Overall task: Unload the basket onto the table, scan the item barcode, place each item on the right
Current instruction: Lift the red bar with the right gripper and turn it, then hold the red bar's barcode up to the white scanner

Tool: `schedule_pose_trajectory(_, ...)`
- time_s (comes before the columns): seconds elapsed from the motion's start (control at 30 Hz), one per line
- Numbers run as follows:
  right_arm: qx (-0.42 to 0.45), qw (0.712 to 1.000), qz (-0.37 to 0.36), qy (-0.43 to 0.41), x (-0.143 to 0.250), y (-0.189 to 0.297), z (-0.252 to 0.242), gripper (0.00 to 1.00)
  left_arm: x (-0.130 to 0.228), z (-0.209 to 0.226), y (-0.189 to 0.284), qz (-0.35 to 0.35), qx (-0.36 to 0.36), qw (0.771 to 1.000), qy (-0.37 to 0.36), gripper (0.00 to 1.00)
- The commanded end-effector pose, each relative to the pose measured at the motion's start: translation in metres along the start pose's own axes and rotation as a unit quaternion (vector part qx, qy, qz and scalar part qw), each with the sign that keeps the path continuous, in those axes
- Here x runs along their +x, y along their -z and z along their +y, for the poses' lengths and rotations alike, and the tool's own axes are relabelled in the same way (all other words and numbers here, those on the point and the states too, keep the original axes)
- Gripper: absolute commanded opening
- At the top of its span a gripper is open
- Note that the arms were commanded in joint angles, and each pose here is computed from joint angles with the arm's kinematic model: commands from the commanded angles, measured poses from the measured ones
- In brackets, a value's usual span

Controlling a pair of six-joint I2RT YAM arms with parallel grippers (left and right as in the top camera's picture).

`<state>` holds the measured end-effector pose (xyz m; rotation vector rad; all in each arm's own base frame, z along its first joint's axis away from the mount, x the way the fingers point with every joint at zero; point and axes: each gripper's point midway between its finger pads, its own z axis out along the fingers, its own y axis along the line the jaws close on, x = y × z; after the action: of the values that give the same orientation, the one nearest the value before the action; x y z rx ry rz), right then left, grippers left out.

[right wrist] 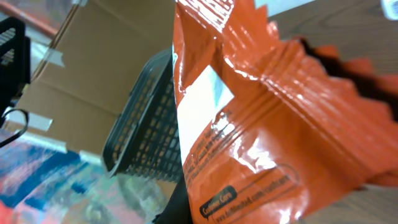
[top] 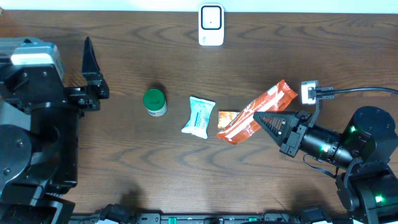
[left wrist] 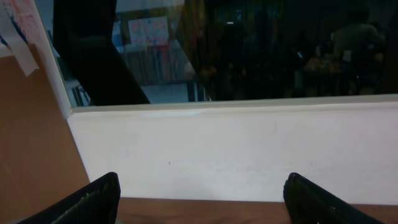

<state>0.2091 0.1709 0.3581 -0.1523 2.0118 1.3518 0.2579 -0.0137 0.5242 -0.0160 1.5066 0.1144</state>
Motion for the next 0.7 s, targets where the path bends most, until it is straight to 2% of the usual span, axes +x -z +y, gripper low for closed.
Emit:
schedule_pose_trajectory(0.0, -0.033, 0.999, 0.021, 0.003, 0.007, 0.001, 0.014, 0.02, -0.003, 0.002, 0.006, -0.009, 0.003, 1.000, 0.006, 0.84)
schedule_pose_trajectory(0.17, -0.036, 0.999, 0.024, 0.002, 0.008, 0.001, 0.015, 0.02, -0.006, 0.004, 0.011, -0.015, 0.002, 1.000, 0.008, 0.84)
schedule_pose_trajectory(0.47, -0.017, 0.998, 0.017, -0.051, 0.002, -0.004, 0.005, 0.02, -0.008, 0.005, 0.014, -0.018, 0.002, 1.000, 0.010, 0.84)
schedule_pose_trajectory(0.53, 0.020, 0.998, -0.002, -0.061, -0.004, -0.007, -0.011, 0.02, -0.008, 0.005, 0.014, -0.018, 0.002, 1.000, 0.010, 0.84)
schedule_pose_trajectory(0.67, 0.149, 0.983, -0.081, -0.074, -0.034, -0.008, -0.068, 0.02, -0.008, 0.006, 0.014, -0.018, 0.002, 1.000, 0.010, 0.84)
